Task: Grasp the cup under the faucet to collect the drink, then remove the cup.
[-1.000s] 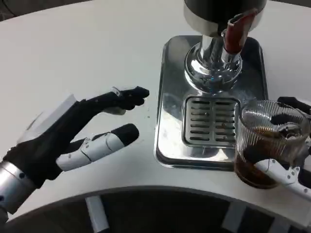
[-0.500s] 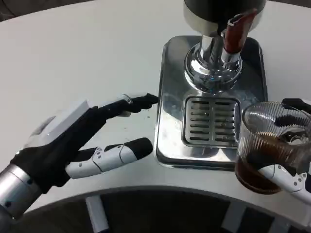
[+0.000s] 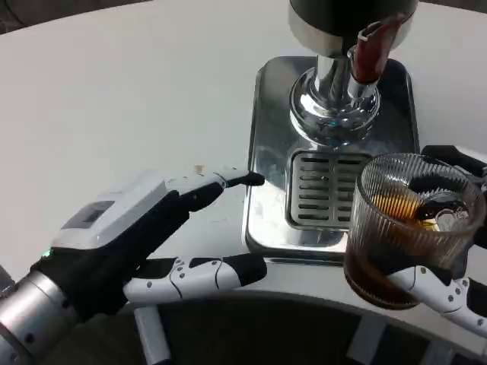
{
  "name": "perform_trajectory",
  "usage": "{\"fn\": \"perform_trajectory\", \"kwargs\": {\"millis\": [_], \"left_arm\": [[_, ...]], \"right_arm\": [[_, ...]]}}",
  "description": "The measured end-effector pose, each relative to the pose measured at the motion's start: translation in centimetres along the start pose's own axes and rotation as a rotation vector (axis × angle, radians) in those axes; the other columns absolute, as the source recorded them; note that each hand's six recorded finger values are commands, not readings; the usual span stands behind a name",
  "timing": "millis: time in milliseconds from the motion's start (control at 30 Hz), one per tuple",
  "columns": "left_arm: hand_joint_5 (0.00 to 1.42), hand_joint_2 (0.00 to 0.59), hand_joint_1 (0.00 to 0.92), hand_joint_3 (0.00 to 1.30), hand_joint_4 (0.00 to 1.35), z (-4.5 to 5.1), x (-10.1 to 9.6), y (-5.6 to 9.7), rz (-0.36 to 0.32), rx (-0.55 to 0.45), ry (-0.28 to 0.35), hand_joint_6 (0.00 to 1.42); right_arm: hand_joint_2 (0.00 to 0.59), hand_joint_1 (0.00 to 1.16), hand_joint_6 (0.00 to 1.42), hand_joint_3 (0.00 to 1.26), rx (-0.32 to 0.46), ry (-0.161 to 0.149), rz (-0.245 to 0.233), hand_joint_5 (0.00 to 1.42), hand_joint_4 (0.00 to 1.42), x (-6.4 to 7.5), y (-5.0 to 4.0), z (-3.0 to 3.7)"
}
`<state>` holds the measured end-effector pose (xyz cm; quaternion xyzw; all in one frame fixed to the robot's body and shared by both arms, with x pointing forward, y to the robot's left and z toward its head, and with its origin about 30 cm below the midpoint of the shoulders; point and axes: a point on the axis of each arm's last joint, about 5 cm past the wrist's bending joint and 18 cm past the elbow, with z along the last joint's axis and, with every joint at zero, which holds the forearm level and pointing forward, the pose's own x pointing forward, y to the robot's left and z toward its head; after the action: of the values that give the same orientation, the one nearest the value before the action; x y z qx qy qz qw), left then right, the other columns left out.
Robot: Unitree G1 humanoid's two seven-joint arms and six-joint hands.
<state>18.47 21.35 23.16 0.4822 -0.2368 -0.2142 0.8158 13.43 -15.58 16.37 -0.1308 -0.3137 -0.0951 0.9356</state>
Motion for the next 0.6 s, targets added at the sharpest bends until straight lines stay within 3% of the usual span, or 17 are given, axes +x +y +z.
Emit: {"fn": "perform_trajectory", "kwargs": {"millis": [333,600], "left_arm": [[0.07,0.119,0.000,0.13,0.05,0.62,-0.3,0.2,-0.026,0.029,0.018,0.14],[0.04,0.114,0.000,0.11,0.01,1.50,-0.5,0.6,-0.049,0.057,0.010,0.13]], "right_arm": [[0.103,0.99,1.31,0.79,0.027,-0.036,0.031,1.13,0.92,0.1,0.50,0.73],[0.099,0.99,1.31,0.79,0.041,-0.048,0.052,1.13,0.92,0.2,0.76,0.87]]}}
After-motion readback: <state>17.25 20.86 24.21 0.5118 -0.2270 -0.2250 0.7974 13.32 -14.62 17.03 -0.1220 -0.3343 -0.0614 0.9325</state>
